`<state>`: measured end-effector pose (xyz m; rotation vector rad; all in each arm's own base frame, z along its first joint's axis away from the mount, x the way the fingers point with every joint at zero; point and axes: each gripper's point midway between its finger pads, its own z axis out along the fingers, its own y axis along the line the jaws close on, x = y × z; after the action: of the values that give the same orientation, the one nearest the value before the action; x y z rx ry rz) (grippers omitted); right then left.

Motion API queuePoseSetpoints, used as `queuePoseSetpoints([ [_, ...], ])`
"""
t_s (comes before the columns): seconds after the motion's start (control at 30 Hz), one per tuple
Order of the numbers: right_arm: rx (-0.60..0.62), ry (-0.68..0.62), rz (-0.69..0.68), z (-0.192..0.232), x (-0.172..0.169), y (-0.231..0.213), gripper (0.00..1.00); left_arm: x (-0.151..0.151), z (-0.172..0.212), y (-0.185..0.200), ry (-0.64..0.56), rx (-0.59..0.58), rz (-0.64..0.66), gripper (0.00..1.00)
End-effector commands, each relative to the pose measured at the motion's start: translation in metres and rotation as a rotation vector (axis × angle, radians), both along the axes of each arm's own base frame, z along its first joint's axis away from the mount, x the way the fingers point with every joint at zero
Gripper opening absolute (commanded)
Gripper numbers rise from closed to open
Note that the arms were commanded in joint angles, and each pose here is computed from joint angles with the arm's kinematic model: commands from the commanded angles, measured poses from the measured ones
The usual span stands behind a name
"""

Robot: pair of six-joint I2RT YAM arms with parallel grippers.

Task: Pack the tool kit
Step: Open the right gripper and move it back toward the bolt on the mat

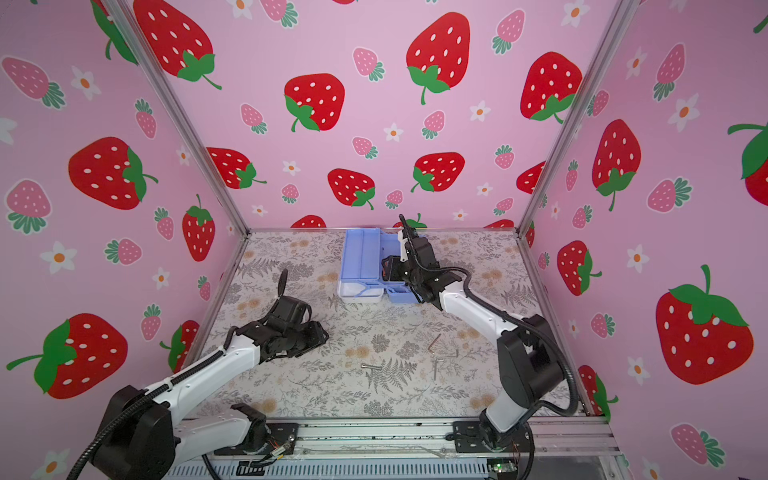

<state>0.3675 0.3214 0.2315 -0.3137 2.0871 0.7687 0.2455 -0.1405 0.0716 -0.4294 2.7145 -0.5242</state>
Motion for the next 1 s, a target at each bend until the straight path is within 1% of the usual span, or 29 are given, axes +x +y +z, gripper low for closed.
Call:
queuePoseSetpoints([
  [0.0,-0.223,-0.094,-0.006,-0.023,-0.033,-0.017,0.42,0.004,0.007,-0.007,-0.012,0.055,-0.003,0.56],
  [0.07,-0.29,-0.117,0.016,-0.04,-0.06,-0.023,0.42,0.001,0.004,-0.017,-0.005,0.063,-0.024,0.56],
  [0.13,-0.311,-0.128,0.072,-0.05,-0.086,-0.024,0.42,-0.001,0.001,-0.024,-0.003,0.069,-0.035,0.56],
  [0.27,-0.339,-0.152,0.161,-0.071,-0.136,-0.029,0.42,-0.008,-0.003,-0.038,-0.001,0.079,-0.061,0.55],
  [0.43,-0.348,-0.147,0.232,-0.097,-0.179,-0.037,0.43,-0.018,-0.006,-0.054,0.002,0.11,-0.097,0.55],
  [0.6,-0.391,-0.111,0.283,-0.127,-0.207,-0.04,0.45,-0.028,-0.013,-0.07,0.01,0.121,-0.114,0.55],
  [0.67,-0.415,-0.101,0.263,-0.135,-0.212,-0.045,0.45,-0.031,-0.015,-0.078,0.012,0.127,-0.125,0.54],
  [0.8,-0.381,-0.088,0.237,-0.137,-0.215,-0.053,0.45,-0.036,-0.018,-0.09,0.015,0.138,-0.144,0.54],
  [0.87,-0.37,-0.082,0.262,-0.141,-0.22,-0.052,0.46,-0.039,-0.02,-0.093,0.015,0.145,-0.148,0.54],
  [0.97,-0.39,-0.055,0.313,-0.154,-0.227,-0.047,0.46,-0.045,-0.024,-0.091,0.02,0.154,-0.136,0.54],
])
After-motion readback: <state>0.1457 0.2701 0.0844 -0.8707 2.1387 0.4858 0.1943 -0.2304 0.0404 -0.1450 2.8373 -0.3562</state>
